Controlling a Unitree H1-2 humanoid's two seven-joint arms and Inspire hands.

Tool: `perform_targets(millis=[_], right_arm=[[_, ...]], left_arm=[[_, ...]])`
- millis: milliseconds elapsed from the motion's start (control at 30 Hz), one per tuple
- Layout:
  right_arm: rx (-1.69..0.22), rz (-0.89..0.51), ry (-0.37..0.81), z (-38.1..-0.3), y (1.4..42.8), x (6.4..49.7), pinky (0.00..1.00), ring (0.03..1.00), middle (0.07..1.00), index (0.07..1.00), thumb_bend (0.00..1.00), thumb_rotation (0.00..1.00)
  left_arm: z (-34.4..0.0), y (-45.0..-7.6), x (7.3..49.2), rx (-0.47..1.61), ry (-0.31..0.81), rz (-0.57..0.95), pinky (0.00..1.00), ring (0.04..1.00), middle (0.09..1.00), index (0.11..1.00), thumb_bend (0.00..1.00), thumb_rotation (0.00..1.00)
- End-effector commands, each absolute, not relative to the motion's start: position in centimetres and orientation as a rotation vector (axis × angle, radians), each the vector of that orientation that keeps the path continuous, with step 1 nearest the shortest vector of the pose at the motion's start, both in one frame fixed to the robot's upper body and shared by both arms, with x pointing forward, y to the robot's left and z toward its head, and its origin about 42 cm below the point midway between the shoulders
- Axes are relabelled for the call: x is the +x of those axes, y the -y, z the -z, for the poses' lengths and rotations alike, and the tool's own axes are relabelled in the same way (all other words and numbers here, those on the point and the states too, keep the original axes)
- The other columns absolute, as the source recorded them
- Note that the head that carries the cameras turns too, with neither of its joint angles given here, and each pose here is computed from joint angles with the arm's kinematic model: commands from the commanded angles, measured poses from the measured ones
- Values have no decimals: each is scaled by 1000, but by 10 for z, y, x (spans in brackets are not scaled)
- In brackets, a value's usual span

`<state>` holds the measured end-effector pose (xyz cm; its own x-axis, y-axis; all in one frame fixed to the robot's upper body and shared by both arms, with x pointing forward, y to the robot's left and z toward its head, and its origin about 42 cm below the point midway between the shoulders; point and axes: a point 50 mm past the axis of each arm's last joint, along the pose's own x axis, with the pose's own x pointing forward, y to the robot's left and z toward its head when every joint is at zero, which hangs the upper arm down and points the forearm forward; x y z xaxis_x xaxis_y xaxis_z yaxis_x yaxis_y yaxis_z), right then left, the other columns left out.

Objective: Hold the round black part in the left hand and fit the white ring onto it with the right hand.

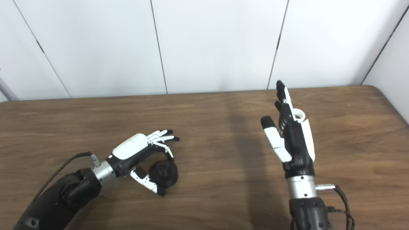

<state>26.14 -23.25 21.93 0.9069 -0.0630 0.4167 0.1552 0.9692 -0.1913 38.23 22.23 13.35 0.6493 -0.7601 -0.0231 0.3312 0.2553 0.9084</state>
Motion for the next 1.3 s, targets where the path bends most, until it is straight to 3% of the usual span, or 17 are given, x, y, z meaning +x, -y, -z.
perform_targets(millis=[0, 233, 733, 933, 1100, 1167, 1267], right_arm=[[-219, 128, 500, -239, 230, 261, 990, 1000, 987, 969, 542, 867], [-221, 127, 510, -242, 228, 260, 949, 1000, 986, 971, 521, 854], [-224, 120, 544, -243, 231, 258, 981, 1000, 992, 976, 470, 846], [-251, 151, 527, -248, 238, 254, 1000, 1000, 993, 974, 515, 859], [-325, 165, 521, -261, 254, 250, 1000, 1000, 1000, 986, 486, 882], [-387, 183, 529, -265, 263, 251, 955, 996, 997, 984, 470, 895], [-435, 214, 517, -276, 275, 251, 991, 992, 963, 955, 521, 895]], left_arm=[[-116, -236, 379, 1189, 390, 842, 1000, 1000, 918, 480, 526, 62], [-114, -239, 381, 1208, 414, 832, 1000, 1000, 914, 481, 526, 61], [-114, -238, 382, 1226, 461, 830, 1000, 1000, 898, 481, 525, 61], [-109, -236, 381, 1201, 462, 825, 1000, 1000, 889, 480, 525, 62], [-108, -234, 383, 1172, 446, 817, 1000, 1000, 891, 480, 525, 62], [-107, -234, 383, 1162, 442, 812, 1000, 1000, 889, 480, 525, 61], [-105, -231, 383, 1152, 443, 807, 1000, 1000, 892, 480, 525, 62]])
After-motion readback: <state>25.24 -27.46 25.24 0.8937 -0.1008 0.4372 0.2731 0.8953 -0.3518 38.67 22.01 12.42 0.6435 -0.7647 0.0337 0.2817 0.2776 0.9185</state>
